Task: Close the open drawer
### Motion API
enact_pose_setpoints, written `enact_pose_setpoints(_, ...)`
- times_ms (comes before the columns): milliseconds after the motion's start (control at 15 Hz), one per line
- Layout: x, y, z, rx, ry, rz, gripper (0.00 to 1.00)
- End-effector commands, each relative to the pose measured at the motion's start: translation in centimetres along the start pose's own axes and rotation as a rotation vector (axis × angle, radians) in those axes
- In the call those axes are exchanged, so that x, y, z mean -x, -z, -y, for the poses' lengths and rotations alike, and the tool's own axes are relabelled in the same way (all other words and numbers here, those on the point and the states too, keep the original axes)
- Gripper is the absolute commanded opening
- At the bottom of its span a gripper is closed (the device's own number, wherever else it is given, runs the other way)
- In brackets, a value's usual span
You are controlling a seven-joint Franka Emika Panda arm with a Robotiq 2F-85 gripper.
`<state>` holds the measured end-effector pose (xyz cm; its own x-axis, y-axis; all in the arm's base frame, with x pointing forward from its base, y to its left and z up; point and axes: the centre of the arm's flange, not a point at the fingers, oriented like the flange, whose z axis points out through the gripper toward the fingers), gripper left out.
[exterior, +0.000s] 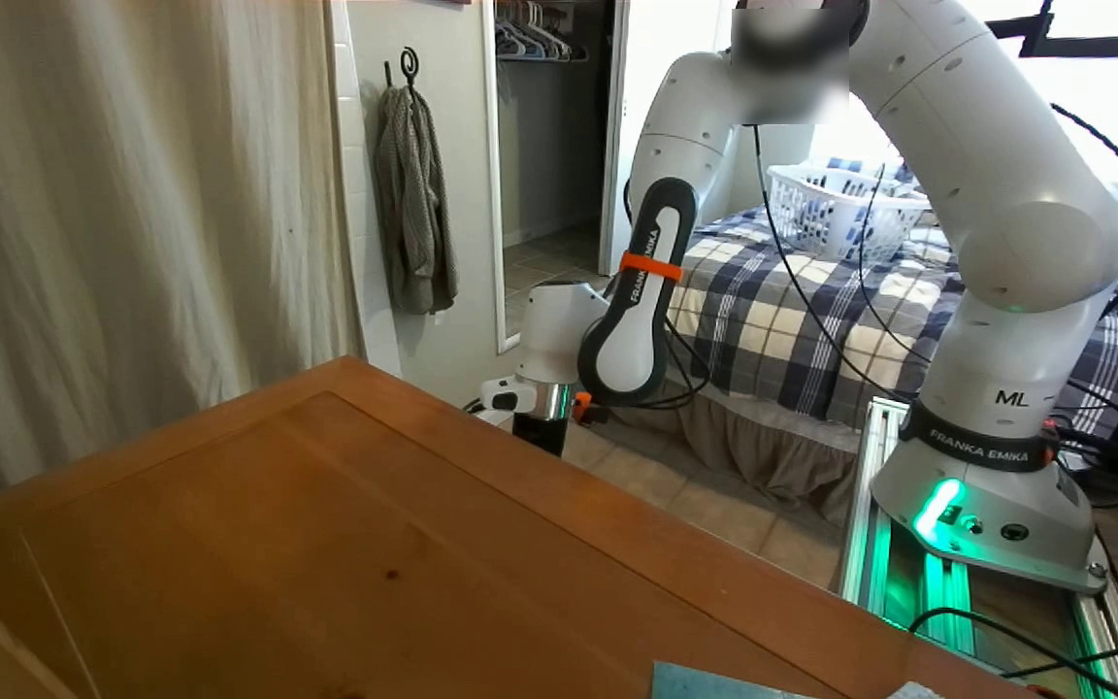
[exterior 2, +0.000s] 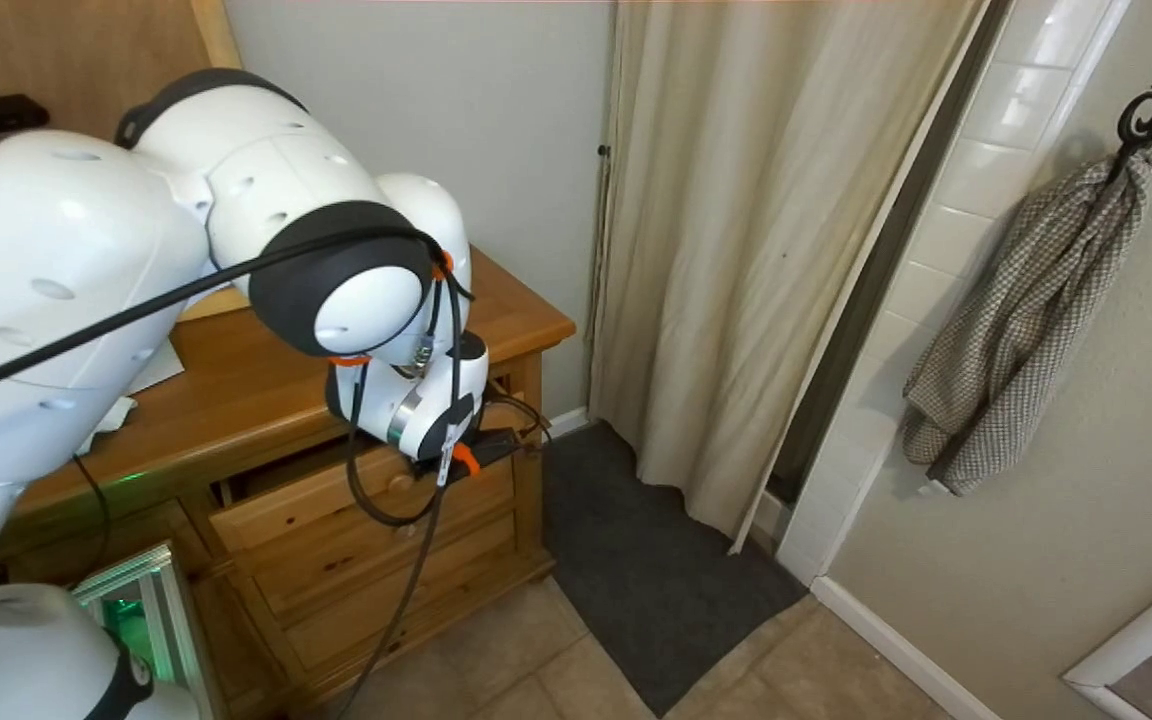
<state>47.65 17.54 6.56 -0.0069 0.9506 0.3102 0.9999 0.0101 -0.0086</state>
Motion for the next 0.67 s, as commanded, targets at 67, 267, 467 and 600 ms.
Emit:
enact_pose_setpoints(67, -0.6, -0.4, -0.9, 0.023, 0.013, -0.036, 0.01)
enact_pose_setpoints(267, -1.6, -0.4, -1.6, 0.055, 0.043, -0.095, 0.01)
enact_pose_setpoints(467, -3.3, -0.9, -2.0, 0.070, 0.077, -0.202, 0.01)
enact_pose_setpoints(600, -4.3, -1.6, -2.1, 0.054, 0.089, -0.270, 0.01)
